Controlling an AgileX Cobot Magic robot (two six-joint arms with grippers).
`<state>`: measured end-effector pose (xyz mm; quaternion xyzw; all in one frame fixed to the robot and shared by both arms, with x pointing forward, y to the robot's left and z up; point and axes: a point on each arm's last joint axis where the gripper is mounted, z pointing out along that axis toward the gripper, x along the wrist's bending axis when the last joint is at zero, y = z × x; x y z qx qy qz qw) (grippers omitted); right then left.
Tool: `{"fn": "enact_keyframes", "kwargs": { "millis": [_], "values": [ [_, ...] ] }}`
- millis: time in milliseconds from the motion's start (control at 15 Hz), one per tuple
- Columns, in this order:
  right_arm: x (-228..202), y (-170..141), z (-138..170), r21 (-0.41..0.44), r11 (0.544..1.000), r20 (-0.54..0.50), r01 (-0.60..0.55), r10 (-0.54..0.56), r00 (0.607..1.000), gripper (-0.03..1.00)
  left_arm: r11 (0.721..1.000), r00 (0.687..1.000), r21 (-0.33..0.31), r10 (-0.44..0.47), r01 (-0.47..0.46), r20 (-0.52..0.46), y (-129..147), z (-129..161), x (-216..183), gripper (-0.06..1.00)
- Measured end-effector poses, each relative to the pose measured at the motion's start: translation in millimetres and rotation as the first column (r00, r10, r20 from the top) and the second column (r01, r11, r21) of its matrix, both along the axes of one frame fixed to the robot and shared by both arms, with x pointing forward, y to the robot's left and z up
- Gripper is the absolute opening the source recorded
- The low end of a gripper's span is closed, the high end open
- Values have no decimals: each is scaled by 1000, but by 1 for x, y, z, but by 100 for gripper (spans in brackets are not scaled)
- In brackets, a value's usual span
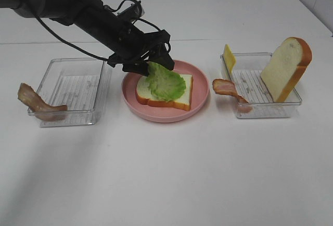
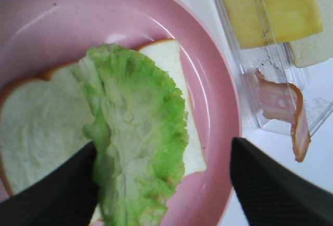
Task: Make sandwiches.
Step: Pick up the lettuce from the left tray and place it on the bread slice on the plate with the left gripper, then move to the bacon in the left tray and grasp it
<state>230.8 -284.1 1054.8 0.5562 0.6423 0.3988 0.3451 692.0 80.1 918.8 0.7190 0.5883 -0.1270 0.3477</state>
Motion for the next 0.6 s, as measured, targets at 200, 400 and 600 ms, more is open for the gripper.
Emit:
{"fn": "enact_keyframes", "kwargs": {
  "millis": [200,400,600],
  "values": [
    [0,0,0,0,1000,0,0,0,1000,87,997,997,79,-19,13,77,6,10,2,80],
    [0,0,0,0,1000,0,0,0,1000,87,980,987,200,-20,-12,159,18,42,0,81],
    [0,0,0,0,1000,0,0,0,1000,87,957,980,284,-1,-56,198,30,73,-6,81]
  ]
}}
